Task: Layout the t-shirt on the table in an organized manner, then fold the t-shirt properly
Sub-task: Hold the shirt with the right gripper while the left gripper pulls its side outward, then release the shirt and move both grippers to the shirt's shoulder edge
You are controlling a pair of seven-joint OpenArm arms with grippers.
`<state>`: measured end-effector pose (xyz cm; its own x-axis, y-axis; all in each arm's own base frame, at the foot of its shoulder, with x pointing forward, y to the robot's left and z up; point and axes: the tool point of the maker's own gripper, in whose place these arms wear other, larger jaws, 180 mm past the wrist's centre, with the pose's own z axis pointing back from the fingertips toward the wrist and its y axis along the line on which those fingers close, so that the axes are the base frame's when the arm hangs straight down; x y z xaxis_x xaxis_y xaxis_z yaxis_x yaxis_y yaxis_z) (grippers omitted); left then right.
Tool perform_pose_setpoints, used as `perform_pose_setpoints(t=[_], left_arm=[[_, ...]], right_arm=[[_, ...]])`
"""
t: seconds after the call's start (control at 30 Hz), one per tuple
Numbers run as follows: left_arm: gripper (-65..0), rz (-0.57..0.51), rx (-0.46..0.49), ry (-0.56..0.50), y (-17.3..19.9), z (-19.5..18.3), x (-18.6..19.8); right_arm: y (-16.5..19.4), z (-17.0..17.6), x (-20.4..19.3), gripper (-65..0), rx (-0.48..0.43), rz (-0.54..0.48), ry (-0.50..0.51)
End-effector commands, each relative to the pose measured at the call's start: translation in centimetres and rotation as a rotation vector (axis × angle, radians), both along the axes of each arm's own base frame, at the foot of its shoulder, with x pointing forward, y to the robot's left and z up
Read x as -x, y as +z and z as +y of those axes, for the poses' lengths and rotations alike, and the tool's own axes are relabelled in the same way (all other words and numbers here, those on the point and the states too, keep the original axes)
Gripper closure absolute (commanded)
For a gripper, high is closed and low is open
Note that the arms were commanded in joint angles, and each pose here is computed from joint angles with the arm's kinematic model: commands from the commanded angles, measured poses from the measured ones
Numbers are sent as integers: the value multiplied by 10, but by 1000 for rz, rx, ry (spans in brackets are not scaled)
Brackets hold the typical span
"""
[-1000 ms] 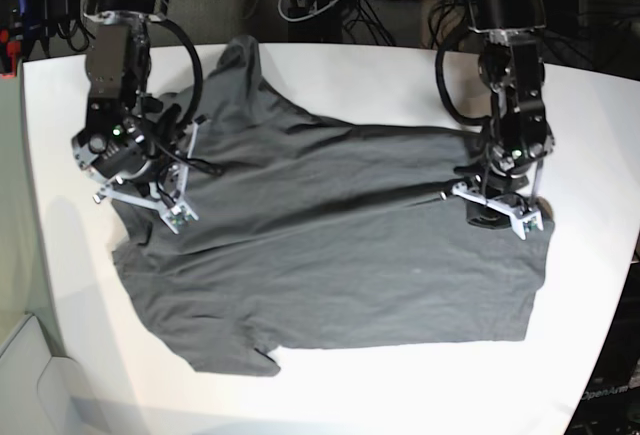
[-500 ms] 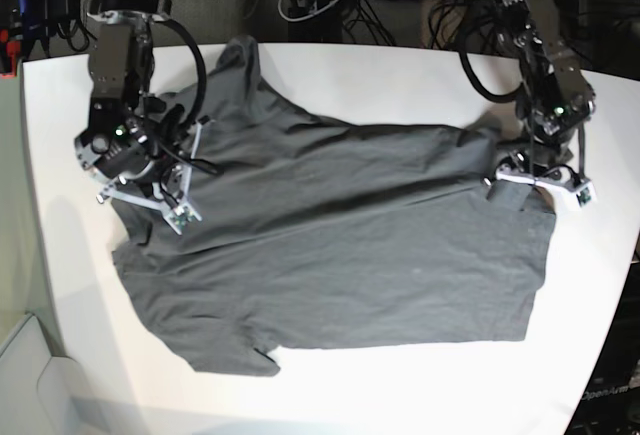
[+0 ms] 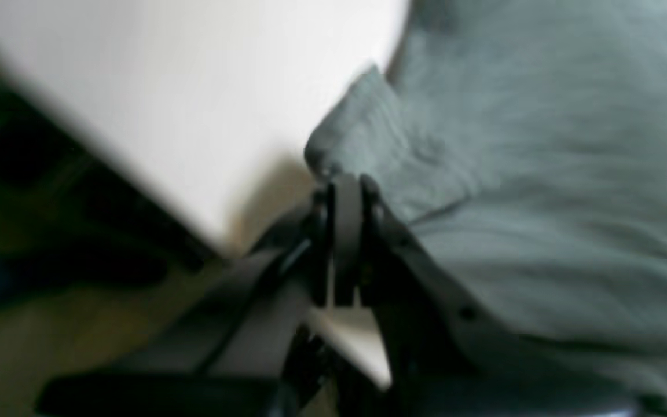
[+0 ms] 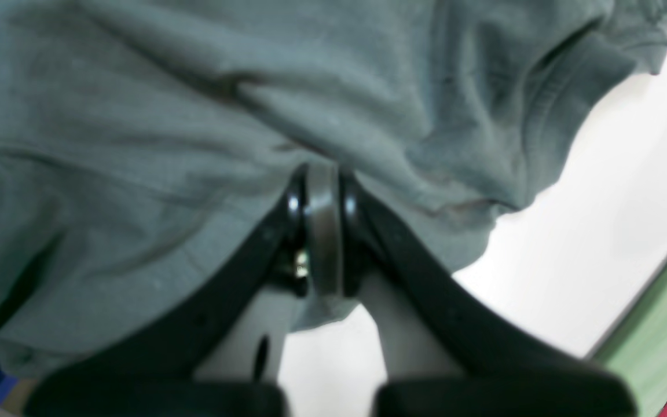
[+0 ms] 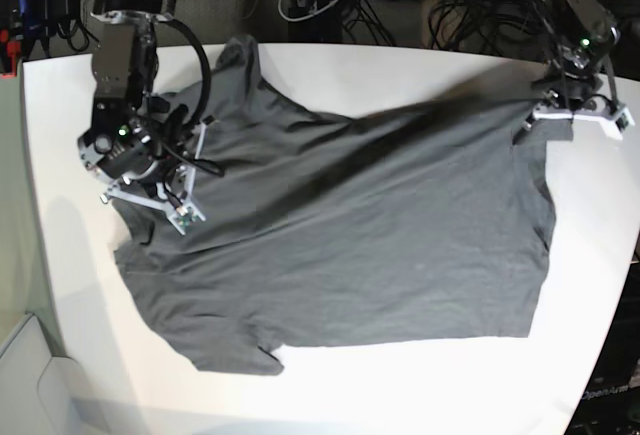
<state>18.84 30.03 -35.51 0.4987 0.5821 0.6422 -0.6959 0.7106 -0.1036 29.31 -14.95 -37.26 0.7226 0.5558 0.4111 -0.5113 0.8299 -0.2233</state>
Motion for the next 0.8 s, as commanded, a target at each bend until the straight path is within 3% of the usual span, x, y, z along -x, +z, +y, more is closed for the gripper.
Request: perform_pose_setpoints(t=[0.0,0.17,0.43,0.53,0.63,0.67,0.77], left_arm=[[-1,-15,-44,39,9,15,6],[-1,22,-57,147,4,43,35],[-8,102,34,177,-32,35,49],[-105,110,50,183,-37,31,51],[-314,126,82,194,-46,21,58],[-347,128,88,195,-48,19,58],[-340,156,114,192,-56,15,63]], right_arm=[[10,1,-8,0,-3,-38,4],[9,6,-8,0,-17,-38,6],[12,10,-12,0,-26,-49,6],[12,10,-12,0,-26,-47,6],[12,8,-12,0,-22,-47,6],[11,8,-12,0,-20,-45,7],[11,7,-11,0,-18,-44,7]])
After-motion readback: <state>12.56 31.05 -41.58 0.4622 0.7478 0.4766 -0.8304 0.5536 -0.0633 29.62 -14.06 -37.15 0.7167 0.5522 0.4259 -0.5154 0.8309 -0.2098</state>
